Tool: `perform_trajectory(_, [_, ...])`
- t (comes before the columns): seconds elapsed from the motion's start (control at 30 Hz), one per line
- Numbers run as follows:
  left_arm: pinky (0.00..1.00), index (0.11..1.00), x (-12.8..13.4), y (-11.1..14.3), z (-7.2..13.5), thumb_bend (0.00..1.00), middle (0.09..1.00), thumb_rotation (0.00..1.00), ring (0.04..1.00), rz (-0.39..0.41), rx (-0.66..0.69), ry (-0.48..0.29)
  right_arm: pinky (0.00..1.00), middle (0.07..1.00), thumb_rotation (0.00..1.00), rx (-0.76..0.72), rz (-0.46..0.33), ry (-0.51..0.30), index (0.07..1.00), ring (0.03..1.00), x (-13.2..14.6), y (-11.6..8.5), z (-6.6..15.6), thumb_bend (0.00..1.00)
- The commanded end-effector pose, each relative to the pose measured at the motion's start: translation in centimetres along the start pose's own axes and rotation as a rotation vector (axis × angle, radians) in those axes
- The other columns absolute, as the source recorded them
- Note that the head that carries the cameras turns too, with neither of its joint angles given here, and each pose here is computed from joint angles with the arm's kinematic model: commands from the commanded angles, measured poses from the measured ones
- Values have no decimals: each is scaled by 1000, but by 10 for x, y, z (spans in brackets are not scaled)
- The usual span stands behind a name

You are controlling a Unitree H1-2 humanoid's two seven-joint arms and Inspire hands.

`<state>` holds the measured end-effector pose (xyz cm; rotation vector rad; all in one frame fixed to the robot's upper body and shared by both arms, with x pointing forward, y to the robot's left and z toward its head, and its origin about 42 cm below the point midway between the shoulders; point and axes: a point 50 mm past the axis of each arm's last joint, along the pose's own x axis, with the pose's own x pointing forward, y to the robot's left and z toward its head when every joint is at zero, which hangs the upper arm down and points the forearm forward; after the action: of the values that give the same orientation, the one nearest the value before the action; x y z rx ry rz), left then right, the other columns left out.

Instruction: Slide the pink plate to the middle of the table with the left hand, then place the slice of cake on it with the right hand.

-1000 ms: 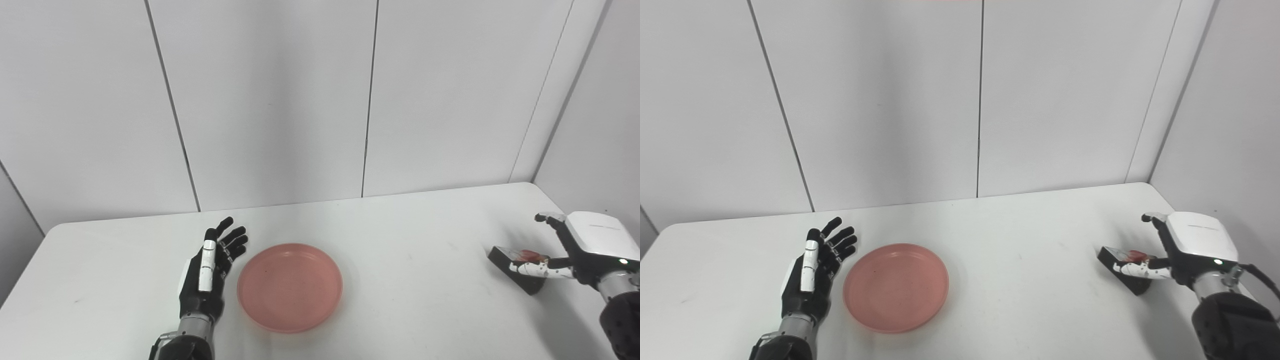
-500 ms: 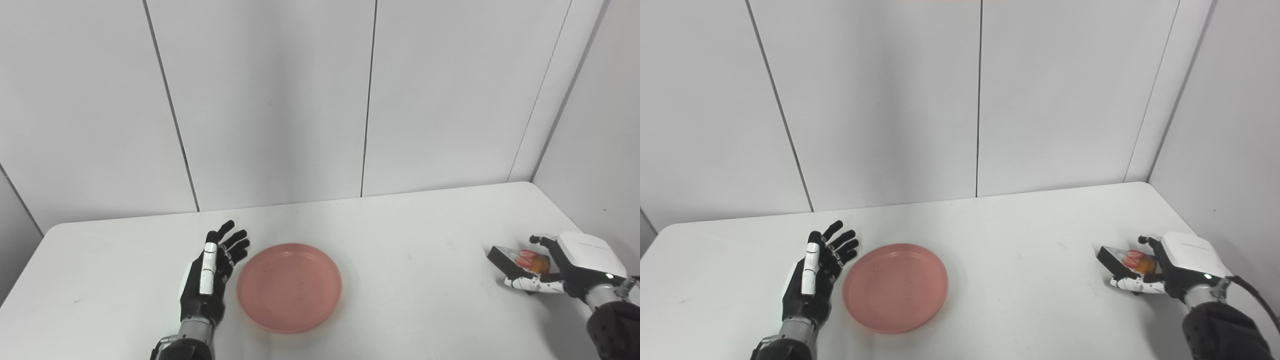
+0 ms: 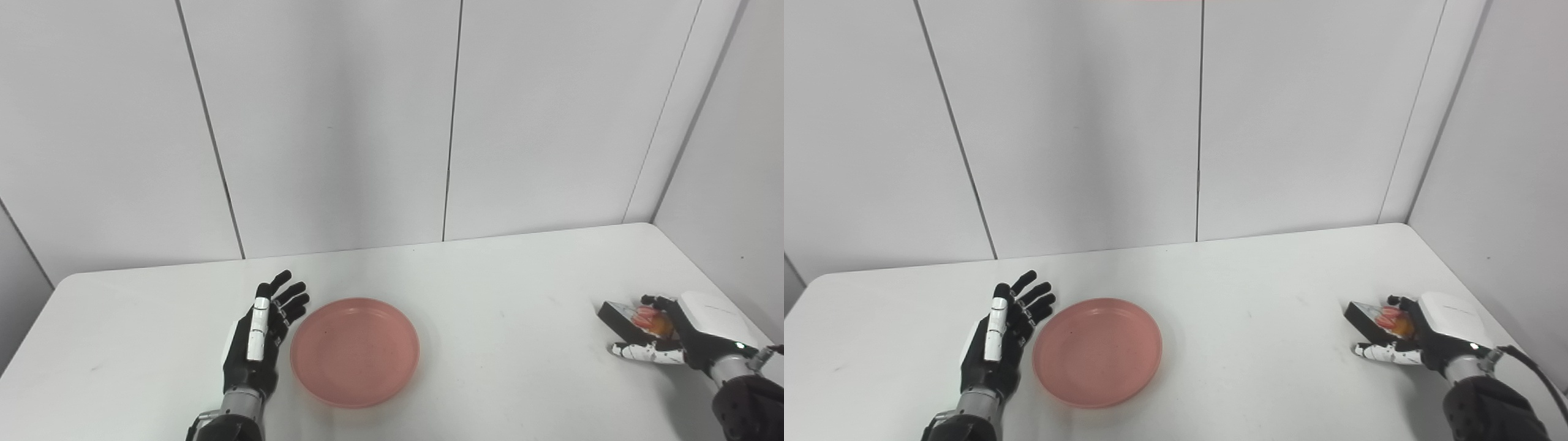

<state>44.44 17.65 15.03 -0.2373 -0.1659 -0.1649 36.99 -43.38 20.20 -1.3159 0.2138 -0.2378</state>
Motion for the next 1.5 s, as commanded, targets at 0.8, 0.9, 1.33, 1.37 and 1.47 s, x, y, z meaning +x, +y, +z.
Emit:
perform_trajectory(0.8, [804, 794, 5, -10, 14, 728, 778, 892, 748, -39, 18, -49, 355, 485, 0, -7, 4, -5, 485, 441, 3, -4, -5, 529])
perform_trajectory(0.9, [797, 793, 4, -11, 13, 730, 776, 892, 742, -40, 26, -48, 336, 471, 0, 7, 0, -16, 492, 422, 2, -5, -4, 529])
perform_trajectory(1.33, [807, 807, -1, -27, 13, 679, 798, 925, 741, -55, 33, -39, 222, 402, 0, 109, -195, -259, 512, 298, -19, -72, 61, 521])
perform_trajectory(1.37, [805, 802, -2, -30, 13, 678, 797, 923, 740, -55, 28, -37, 237, 405, 0, 112, -214, -278, 515, 312, -20, -78, 66, 521])
perform_trajectory(1.47, [810, 795, -3, -34, 11, 689, 797, 903, 747, -52, 22, -34, 300, 430, 0, 139, -266, -338, 516, 368, -22, -93, 83, 523])
